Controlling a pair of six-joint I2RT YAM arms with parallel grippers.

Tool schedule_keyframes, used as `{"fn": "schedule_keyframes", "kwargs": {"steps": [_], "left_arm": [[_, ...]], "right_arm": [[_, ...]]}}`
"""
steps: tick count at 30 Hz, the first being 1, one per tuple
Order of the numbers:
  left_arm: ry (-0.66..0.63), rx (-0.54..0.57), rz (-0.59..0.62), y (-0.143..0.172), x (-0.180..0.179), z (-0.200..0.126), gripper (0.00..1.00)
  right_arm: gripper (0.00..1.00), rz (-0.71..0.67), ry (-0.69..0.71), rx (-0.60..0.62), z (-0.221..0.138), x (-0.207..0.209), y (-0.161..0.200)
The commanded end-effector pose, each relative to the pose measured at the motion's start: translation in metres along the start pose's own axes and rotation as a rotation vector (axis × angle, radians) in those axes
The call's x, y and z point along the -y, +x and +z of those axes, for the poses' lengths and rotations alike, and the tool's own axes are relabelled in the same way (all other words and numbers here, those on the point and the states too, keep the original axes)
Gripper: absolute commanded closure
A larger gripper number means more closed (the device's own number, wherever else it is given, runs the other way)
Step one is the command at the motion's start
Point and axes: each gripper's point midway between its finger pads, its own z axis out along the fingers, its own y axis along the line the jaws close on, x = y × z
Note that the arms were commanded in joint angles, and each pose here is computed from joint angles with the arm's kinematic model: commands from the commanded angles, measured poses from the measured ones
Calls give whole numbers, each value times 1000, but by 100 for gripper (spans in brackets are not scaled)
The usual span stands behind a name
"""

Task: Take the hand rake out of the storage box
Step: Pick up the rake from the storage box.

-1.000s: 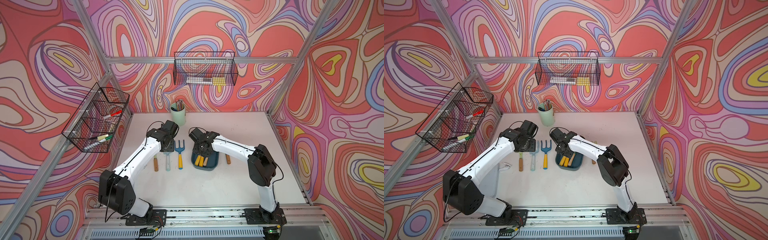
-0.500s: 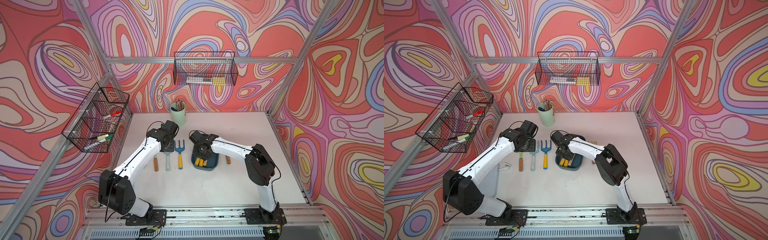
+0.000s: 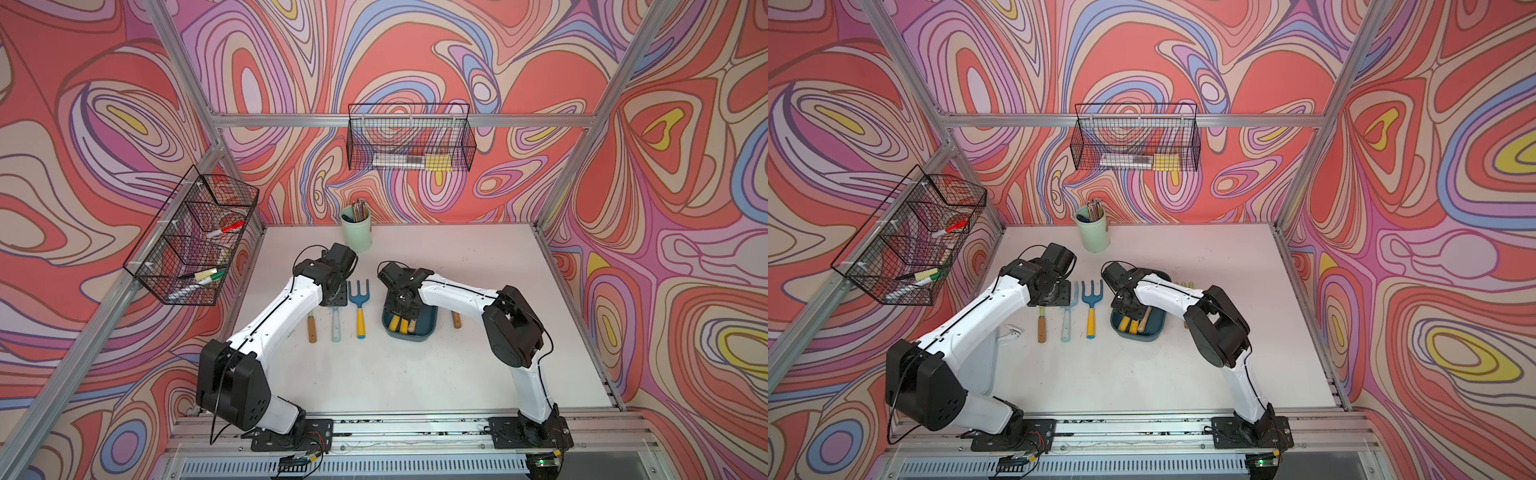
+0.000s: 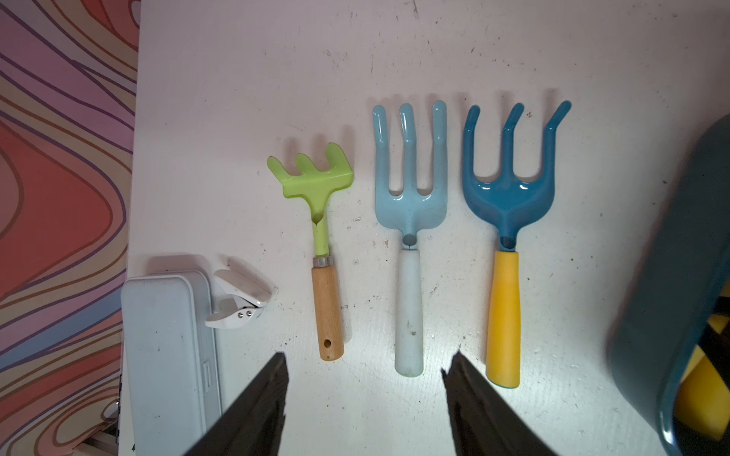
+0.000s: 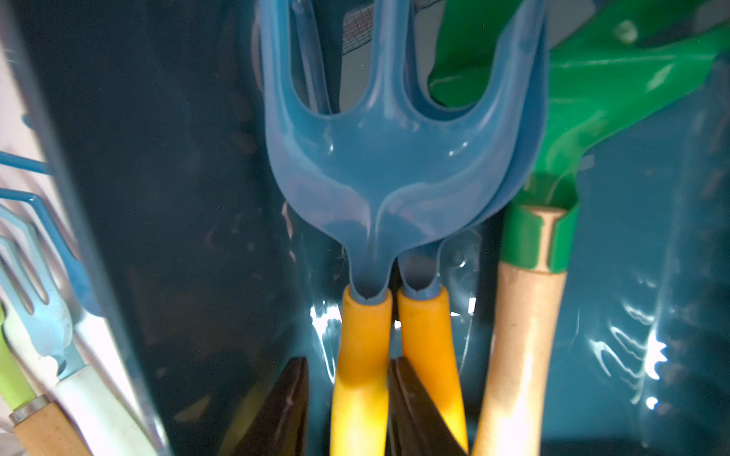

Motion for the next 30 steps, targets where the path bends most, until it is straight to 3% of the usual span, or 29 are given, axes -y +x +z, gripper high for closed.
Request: {"fn": "schedule_keyframes", "kwargs": {"steps": [1,11,18,30], "left_arm": [[-15,14,-6,1,-4,-2,33],[-12,12,-8,0,-3,0,33],[-19,13,-7,0,-5,0,33],[-9,22,-14,-6,-3,-2,33]], "right_arm": [[65,-11,33,-27,12,7,5],[66,-53,92,-48,27,23,12],[76,-65,98,-60,34,24,14],[91,-94,45,50,-16,6,-12]]}}
